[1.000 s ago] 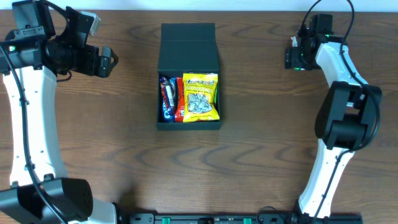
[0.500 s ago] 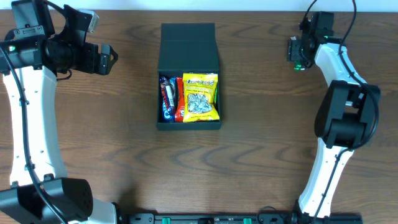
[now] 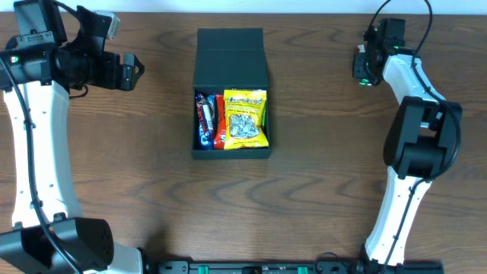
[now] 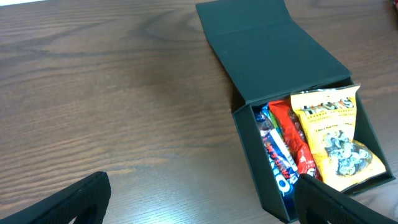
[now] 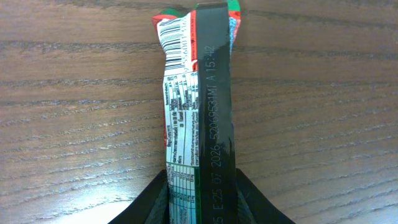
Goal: Pack container
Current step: 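Release the candy bar and raise the right gripper away, then bring both grippers to the box lid's back edge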
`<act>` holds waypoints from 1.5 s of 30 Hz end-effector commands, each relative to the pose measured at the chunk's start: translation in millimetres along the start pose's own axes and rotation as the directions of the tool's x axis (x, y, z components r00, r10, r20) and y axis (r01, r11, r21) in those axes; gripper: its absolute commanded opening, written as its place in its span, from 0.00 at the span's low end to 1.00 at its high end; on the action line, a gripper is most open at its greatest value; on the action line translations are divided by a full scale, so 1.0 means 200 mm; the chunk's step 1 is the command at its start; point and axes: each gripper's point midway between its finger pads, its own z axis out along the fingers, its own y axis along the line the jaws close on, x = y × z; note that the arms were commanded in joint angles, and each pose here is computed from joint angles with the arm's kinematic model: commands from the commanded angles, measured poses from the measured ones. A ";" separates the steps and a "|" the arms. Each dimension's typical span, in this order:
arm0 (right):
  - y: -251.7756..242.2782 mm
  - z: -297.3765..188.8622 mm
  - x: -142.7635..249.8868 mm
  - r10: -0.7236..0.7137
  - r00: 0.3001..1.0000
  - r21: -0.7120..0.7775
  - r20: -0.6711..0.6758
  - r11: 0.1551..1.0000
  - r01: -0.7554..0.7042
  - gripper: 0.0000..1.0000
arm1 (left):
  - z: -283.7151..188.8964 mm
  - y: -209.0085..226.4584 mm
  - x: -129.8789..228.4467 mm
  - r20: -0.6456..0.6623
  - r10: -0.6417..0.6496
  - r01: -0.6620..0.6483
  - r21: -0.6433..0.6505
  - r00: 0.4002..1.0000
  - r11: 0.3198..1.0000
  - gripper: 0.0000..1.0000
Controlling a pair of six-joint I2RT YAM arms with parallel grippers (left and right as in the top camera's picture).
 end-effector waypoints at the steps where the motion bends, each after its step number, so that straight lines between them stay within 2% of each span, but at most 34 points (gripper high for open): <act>1: -0.02 0.06 0.07 0.060 0.997 0.006 -0.041 0.998 -0.060 0.29 | -0.03 -0.02 -0.01 0.019 -0.004 0.004 0.012 1.000 1.000 0.95; 5: 0.03 0.02 0.07 0.108 0.993 -0.049 -0.052 0.993 -0.111 0.24 | -0.03 -0.02 -0.01 0.019 -0.004 0.003 0.012 1.000 1.000 0.95; 10: 0.15 -0.19 -0.05 0.201 0.979 -0.180 -0.024 0.963 -0.202 0.23 | -0.03 -0.02 -0.01 0.016 -0.005 0.004 0.012 1.000 1.000 0.95; 13: 0.27 -0.42 -0.16 0.227 0.974 -0.286 0.006 0.934 -0.216 0.23 | -0.03 -0.02 0.00 0.014 -0.004 0.003 0.008 1.000 1.000 0.95; 16: 0.46 -0.77 -0.23 0.210 0.977 -0.377 0.046 0.909 -0.177 0.20 | -0.03 -0.01 0.00 0.009 -0.001 0.001 -0.007 1.000 1.000 0.95; 19: 0.68 -1.05 -0.22 0.155 0.985 -0.428 0.076 0.897 -0.108 0.20 | -0.03 0.00 0.00 0.006 0.000 0.000 -0.016 1.000 1.000 0.95; 22: 0.96 -1.21 -0.13 0.075 0.995 -0.481 0.069 0.876 -0.032 0.22 | -0.03 0.00 0.00 0.006 -0.001 0.001 -0.016 1.000 1.000 0.95; 27: 1.40 -1.25 0.17 -0.036 0.997 -0.527 -0.074 0.850 -0.008 0.22 | -0.03 0.00 0.00 0.005 -0.001 0.001 -0.015 1.000 1.000 0.95; 32: 1.69 -1.14 0.49 -0.145 0.971 -0.479 -0.190 0.877 0.037 0.20 | -0.03 0.00 0.00 0.004 -0.001 0.001 -0.016 1.000 1.000 0.95; 36: 1.83 -1.04 0.68 -0.201 0.947 -0.462 -0.251 0.885 0.065 0.20 | -0.03 0.00 0.01 0.003 -0.002 0.002 -0.016 1.000 1.000 0.95; 43: 1.91 -0.94 0.84 -0.158 0.922 -0.413 -0.353 0.911 -0.002 0.21 | -0.03 0.00 0.01 0.002 -0.003 0.003 -0.015 1.000 1.000 0.95; 44: 1.91 -0.94 0.84 -0.160 0.922 -0.413 -0.351 0.911 0.001 0.22 | -0.03 0.00 0.01 0.001 -0.002 0.002 -0.015 1.000 1.000 0.95; 45: 1.92 -0.95 0.84 -0.163 0.923 -0.417 -0.348 0.909 0.003 0.37 | -0.03 0.00 0.01 0.001 -0.003 0.003 -0.015 1.000 1.000 0.95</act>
